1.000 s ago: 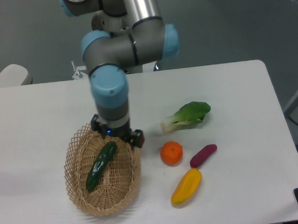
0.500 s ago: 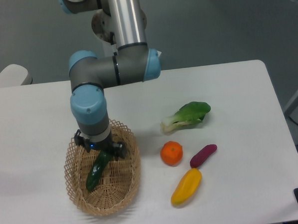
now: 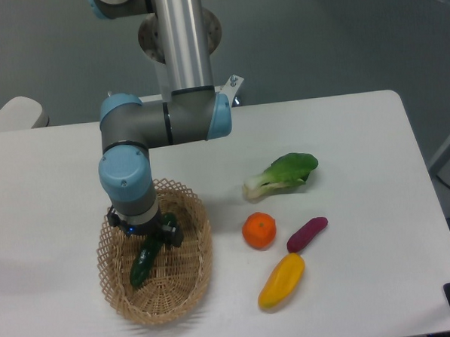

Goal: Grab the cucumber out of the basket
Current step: 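Lower the gripper onto the green cucumber in the basket, then close the gripper on the cucumber, then lift the cucumber out of the basket and carry it toward the sweet potato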

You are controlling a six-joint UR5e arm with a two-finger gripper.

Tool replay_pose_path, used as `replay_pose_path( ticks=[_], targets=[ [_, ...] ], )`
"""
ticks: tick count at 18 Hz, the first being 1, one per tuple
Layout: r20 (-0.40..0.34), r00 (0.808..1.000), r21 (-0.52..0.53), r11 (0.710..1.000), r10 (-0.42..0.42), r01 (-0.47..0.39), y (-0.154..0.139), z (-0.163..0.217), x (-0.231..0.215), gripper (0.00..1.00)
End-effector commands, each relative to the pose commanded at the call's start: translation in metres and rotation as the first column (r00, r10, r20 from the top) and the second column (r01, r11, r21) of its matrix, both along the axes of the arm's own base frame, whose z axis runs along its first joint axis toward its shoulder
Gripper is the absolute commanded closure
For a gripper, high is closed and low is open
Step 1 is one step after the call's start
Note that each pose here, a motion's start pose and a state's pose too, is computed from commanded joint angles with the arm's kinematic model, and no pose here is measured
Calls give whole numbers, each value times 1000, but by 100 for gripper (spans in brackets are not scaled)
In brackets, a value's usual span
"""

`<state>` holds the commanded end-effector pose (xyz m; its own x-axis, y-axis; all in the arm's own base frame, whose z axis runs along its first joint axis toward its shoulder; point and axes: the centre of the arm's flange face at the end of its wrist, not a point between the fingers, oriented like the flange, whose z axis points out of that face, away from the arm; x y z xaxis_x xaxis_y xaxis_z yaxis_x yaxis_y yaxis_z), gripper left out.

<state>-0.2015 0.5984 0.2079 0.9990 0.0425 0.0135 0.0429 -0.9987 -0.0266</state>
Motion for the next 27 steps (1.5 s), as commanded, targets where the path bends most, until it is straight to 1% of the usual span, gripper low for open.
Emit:
replay_pose_path(
  ticks=[1, 2, 3, 4, 5, 7, 12, 15, 17, 20, 23, 25, 27],
  targets=[
    [0, 1000, 0, 1000, 0, 0, 1, 0, 0, 4],
    [-2, 1000, 3, 1000, 0, 0, 2, 1, -1, 15],
    [-1, 1000, 1, 1000, -2, 2, 2, 1, 0, 29],
    [1, 1000, -3, 1000, -5, 5, 1, -2, 0, 39],
    [3, 1000, -5, 1000, -5, 5, 1, -4, -1, 44],
    [5, 1000, -6, 1000, -8, 8, 2, -4, 0, 49],
    [-1, 1000, 3, 1000, -12, 12, 3, 1, -2, 67],
    [-9, 1000, 17, 1000, -15, 15, 6, 8, -5, 68],
    [-22, 999, 32, 999, -29, 29, 9, 20, -9, 68],
    [-65, 993, 85, 991, -95, 100, 15, 63, -20, 68],
    [-114, 988, 127, 984, -107, 121, 3, 107, -51, 68],
    [-119, 988, 136, 984, -97, 113, 1, 129, -74, 68],
    [-108, 991, 123, 988, -79, 92, -6, 146, -104, 68]
  ],
)
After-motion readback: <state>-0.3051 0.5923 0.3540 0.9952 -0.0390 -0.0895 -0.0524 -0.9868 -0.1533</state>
